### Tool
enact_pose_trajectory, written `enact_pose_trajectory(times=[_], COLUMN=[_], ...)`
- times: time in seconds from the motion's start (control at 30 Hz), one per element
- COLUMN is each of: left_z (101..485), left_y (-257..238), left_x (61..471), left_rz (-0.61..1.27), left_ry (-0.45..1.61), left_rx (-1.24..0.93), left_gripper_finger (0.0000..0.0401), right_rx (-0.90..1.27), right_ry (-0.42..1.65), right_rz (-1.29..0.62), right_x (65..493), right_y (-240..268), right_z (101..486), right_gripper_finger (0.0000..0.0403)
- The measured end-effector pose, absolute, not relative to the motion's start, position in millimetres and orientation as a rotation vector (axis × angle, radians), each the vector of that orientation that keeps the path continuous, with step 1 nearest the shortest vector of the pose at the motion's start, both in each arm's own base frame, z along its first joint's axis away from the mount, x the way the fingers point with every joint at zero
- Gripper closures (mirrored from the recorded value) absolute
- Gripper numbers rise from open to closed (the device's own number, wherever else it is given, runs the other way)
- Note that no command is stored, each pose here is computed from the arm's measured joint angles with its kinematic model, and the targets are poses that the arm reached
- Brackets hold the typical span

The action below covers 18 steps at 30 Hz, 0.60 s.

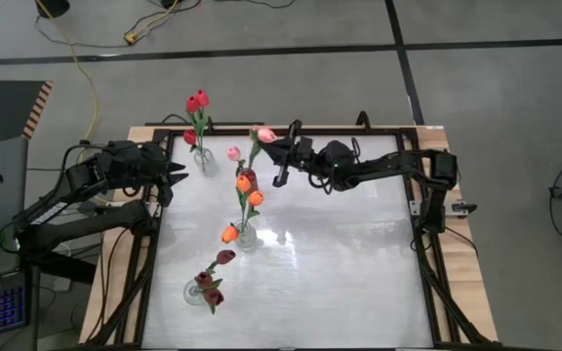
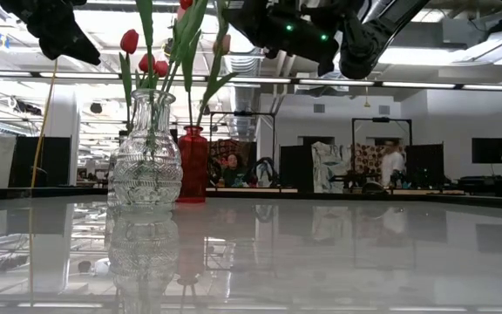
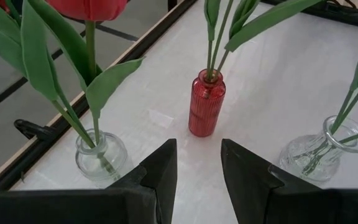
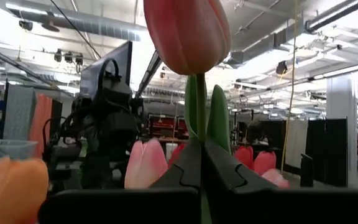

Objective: Sort flowers into vase by color
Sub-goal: Put the pink tulip into the red vase

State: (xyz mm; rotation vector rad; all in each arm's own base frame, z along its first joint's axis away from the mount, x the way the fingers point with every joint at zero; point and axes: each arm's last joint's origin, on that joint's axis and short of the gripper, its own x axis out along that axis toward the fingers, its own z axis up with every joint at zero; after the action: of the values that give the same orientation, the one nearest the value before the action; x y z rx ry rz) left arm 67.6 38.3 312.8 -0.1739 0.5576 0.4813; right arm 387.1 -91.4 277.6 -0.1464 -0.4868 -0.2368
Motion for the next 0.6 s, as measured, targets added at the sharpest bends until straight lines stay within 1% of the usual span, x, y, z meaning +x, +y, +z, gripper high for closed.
enact_pose_trajectory(times=[0.27, 0.6], left_z=[312.8, 312.8], left_y=[38.3, 38.3], left_x=[67.6, 67.6], left_rz=[0.481, 0.481], left_ry=[0.558, 0.558], left_rx=[-0.174, -0.174], left_gripper_finger=[0.0289, 0.0289], right_rx=[-0.138, -0.124], right_ry=[-0.441, -0.376], right_rz=[-0.246, -0.241], right_x=[388.9, 391.6], right_y=[-92.3, -92.0], right_z=[273.5, 267.8], right_gripper_finger=[0.0367, 0.0323])
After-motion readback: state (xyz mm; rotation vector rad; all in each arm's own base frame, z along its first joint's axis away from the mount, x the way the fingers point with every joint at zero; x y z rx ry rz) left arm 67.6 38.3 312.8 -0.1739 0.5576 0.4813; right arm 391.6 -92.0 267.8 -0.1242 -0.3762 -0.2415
